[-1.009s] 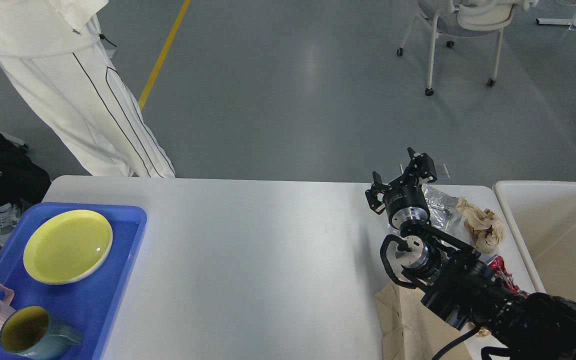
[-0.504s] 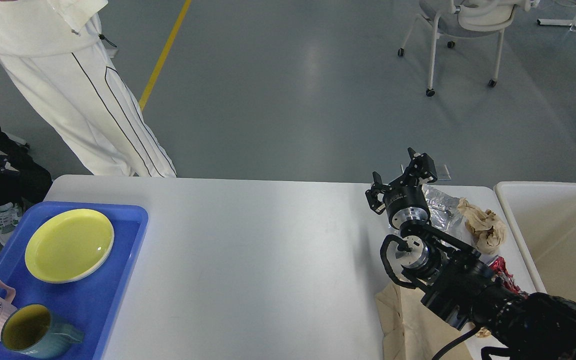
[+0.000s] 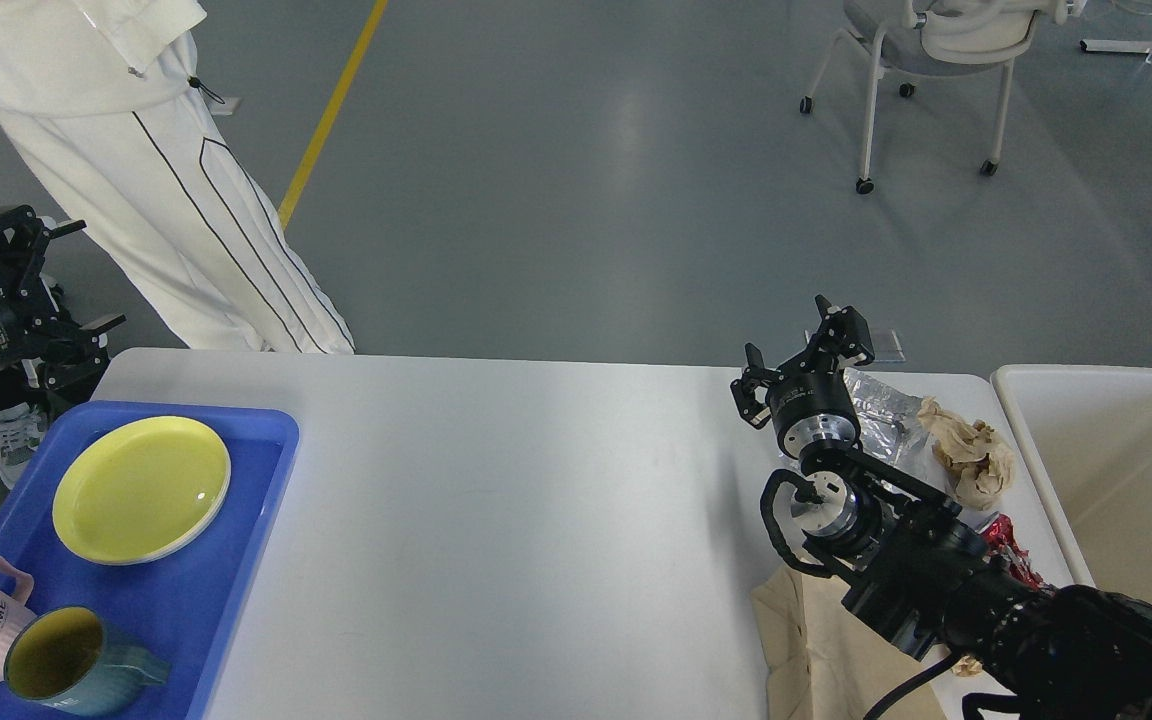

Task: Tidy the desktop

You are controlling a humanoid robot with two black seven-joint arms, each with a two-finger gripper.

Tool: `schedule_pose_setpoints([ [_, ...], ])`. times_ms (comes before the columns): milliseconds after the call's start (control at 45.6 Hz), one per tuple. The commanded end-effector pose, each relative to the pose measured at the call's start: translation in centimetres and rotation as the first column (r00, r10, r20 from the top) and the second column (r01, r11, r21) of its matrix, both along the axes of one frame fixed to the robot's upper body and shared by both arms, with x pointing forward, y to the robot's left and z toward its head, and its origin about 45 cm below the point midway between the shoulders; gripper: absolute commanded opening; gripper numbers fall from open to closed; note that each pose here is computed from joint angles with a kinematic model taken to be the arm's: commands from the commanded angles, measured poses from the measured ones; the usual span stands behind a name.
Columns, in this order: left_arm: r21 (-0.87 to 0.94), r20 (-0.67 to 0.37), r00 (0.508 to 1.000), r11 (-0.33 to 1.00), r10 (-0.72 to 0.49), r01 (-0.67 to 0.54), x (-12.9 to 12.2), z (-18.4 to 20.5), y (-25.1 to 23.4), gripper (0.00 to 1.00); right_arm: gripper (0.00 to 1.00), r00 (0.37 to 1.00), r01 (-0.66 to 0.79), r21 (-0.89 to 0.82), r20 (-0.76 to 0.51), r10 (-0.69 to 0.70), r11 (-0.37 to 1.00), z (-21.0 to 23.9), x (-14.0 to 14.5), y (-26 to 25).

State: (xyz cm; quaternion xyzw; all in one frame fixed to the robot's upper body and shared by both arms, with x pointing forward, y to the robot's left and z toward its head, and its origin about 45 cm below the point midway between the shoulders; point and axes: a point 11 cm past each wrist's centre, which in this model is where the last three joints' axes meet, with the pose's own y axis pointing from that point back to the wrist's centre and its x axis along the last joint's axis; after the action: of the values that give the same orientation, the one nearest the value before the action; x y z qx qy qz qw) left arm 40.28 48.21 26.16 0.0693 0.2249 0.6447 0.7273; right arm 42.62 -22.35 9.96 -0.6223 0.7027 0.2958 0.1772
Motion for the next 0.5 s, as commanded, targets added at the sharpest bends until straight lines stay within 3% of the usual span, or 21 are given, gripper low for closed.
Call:
schedule_pose_setpoints([
  [0, -0.087, 0.021, 1.0, 0.996, 0.01, -0.008, 1.6, -1.9, -3.4, 0.97, 1.0, 1.0, 0.002, 0.0, -0.001, -0.002, 1.0, 0.0, 0.0, 0.0],
  [263, -0.406, 0.026, 0.988, 0.904, 0.155, -0.132, 3.5, -8.2, -9.0, 0.97, 1.0, 1.0, 0.001, -0.001, 0.0, -0.001, 1.0, 0.0, 0.0, 0.0],
  [351, -0.505, 0.021, 0.985, 0.852, 0.172, -0.138, 2.1, -10.3, -9.9, 0.97, 1.0, 1.0, 0.001, -0.001, 0.0, -0.001, 1.0, 0.0, 0.0, 0.0],
  [482, -0.565, 0.066, 0.993, 0.824, 0.096, -0.042, -0.2, -11.9, -10.4, 0.97, 1.0, 1.0, 0.0, 0.0, 0.0, 0.0, 1.0, 0.0, 0.0, 0.0],
])
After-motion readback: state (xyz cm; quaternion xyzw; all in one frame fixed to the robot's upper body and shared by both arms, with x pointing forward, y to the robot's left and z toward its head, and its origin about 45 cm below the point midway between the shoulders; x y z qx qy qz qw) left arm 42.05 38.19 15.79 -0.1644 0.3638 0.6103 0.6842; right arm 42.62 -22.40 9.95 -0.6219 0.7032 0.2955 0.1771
